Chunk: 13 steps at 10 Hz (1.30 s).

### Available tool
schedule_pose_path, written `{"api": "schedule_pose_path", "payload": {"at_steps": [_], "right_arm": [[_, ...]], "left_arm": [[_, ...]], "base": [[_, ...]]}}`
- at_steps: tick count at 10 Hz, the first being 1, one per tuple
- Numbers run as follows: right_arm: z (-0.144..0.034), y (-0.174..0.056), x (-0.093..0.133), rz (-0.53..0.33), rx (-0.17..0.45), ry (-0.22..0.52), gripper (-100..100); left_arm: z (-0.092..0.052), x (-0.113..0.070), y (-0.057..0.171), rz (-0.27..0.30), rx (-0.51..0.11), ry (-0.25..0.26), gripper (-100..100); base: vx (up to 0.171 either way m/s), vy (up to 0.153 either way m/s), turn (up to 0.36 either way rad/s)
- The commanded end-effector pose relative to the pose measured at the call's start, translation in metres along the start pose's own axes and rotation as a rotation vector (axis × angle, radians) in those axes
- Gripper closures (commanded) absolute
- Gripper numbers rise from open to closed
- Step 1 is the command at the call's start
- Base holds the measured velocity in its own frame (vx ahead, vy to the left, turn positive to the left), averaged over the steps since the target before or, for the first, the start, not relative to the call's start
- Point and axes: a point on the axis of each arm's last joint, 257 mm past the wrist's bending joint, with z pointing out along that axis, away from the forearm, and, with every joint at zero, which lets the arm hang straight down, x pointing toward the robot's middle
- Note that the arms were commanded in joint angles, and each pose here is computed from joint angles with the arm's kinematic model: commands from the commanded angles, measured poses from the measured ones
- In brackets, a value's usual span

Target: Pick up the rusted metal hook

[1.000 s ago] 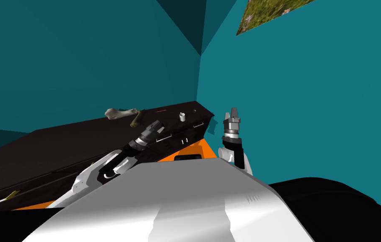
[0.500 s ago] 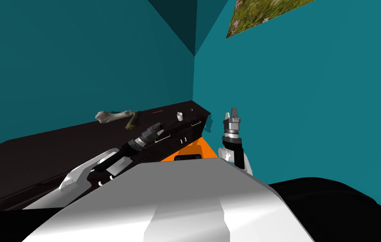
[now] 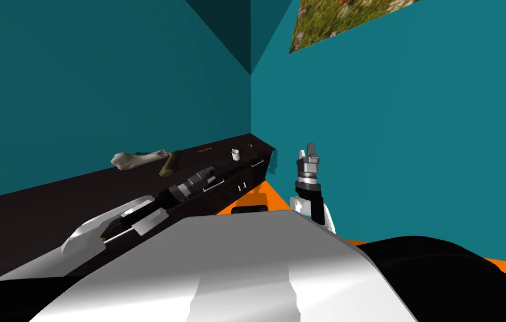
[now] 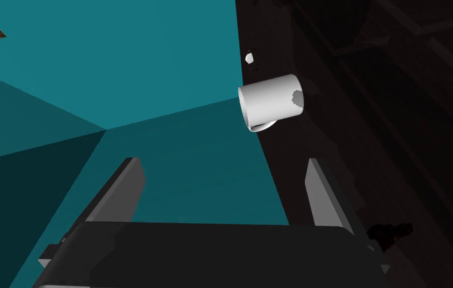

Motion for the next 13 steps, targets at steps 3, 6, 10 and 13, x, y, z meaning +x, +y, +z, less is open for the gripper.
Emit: {"api": "schedule_pose_path", "payload": {"at_steps": [3, 6, 10, 13], "right_arm": [[0.000, 0.000, 0.000, 0.000, 0.000, 0.000, 0], [0.000, 0.000, 0.000, 0.000, 0.000, 0.000, 0], [0.000, 0.000, 0.000, 0.000, 0.000, 0.000, 0], [0.000, 0.000, 0.000, 0.000, 0.000, 0.000, 0]], "left_arm": [[-0.010, -0.014, 0.032, -0.020, -0.143, -0.003, -100], [-0.018, -0.023, 0.047, -0.009, -0.227, -0.001, -100], [-0.035, -0.041, 0.075, -0.021, -0.363, -0.028, -100], [-0.054, -0.059, 0.100, -0.037, -0.489, -0.068, -100]], "base": [[-0.015, 0.025, -0.162], [-0.010, 0.025, -0.140], [-0.001, 0.026, -0.168], [0.005, 0.024, -0.161]]}}
